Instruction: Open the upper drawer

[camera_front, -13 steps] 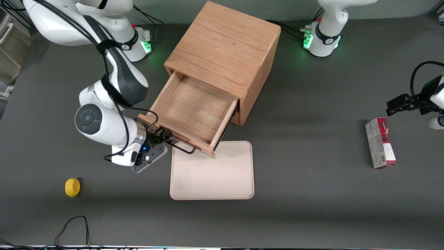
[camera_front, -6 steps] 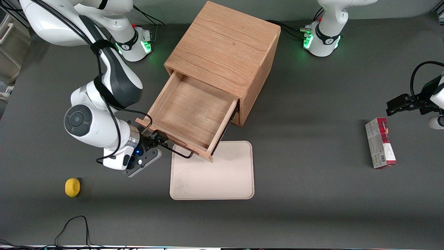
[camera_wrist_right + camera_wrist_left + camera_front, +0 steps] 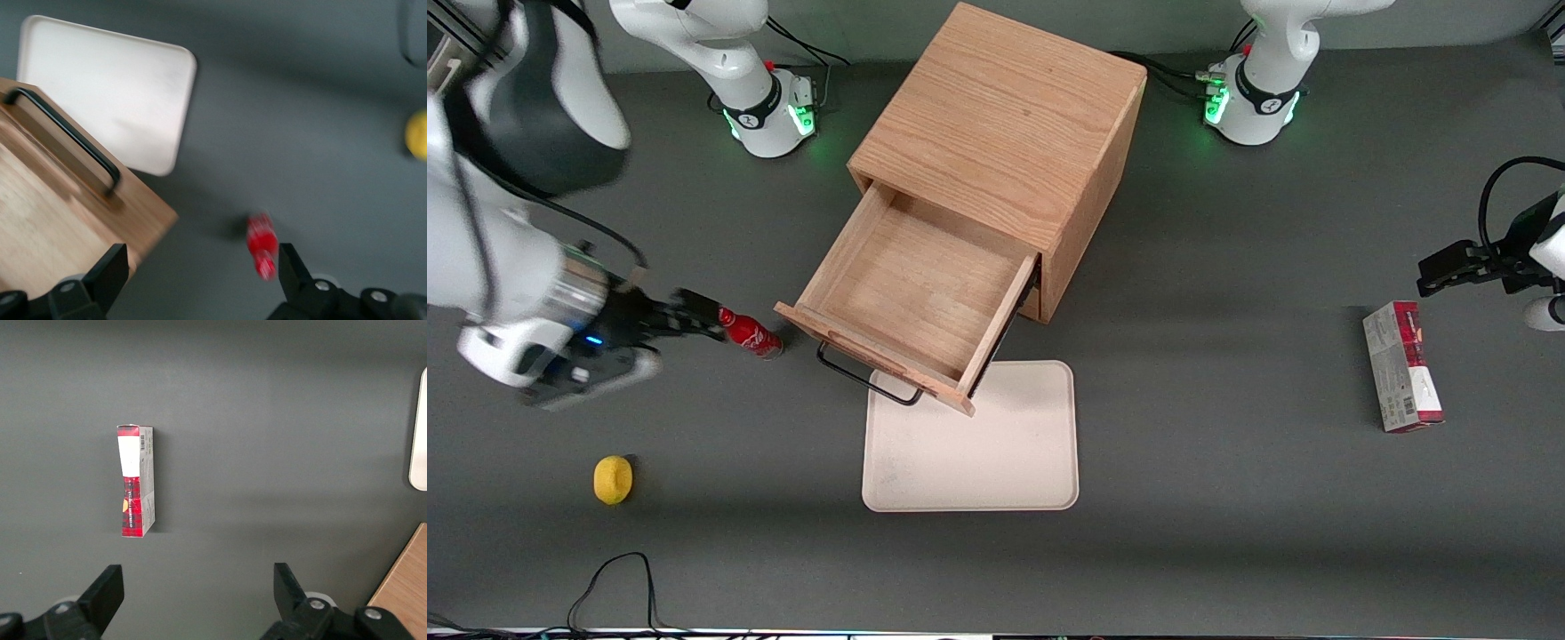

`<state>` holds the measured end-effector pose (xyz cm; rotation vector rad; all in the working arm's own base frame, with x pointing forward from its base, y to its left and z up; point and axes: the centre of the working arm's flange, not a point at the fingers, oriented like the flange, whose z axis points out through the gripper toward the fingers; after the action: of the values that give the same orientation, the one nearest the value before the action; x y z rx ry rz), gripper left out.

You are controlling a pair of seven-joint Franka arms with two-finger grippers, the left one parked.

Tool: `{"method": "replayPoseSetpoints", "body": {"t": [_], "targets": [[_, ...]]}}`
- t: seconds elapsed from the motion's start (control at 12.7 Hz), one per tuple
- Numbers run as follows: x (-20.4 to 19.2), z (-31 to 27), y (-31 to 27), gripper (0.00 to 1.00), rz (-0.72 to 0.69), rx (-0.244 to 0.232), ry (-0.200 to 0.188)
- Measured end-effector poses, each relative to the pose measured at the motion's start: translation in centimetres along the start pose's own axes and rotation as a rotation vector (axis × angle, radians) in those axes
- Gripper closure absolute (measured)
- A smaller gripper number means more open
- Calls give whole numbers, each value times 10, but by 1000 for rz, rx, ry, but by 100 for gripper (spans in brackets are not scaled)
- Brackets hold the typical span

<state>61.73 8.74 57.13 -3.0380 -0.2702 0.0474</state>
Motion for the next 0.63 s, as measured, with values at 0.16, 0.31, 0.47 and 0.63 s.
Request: {"method": "replayPoseSetpoints", "body": {"t": [0.16,0.31,0.47,0.63], "targets": [[-41,-19,30,0,93,-18,-36],[-87,-24,46,0,163,-24,-52],[-139,-37,50,0,223,-28,-33],[-173,-51,55,0,253,-58,5]]}}
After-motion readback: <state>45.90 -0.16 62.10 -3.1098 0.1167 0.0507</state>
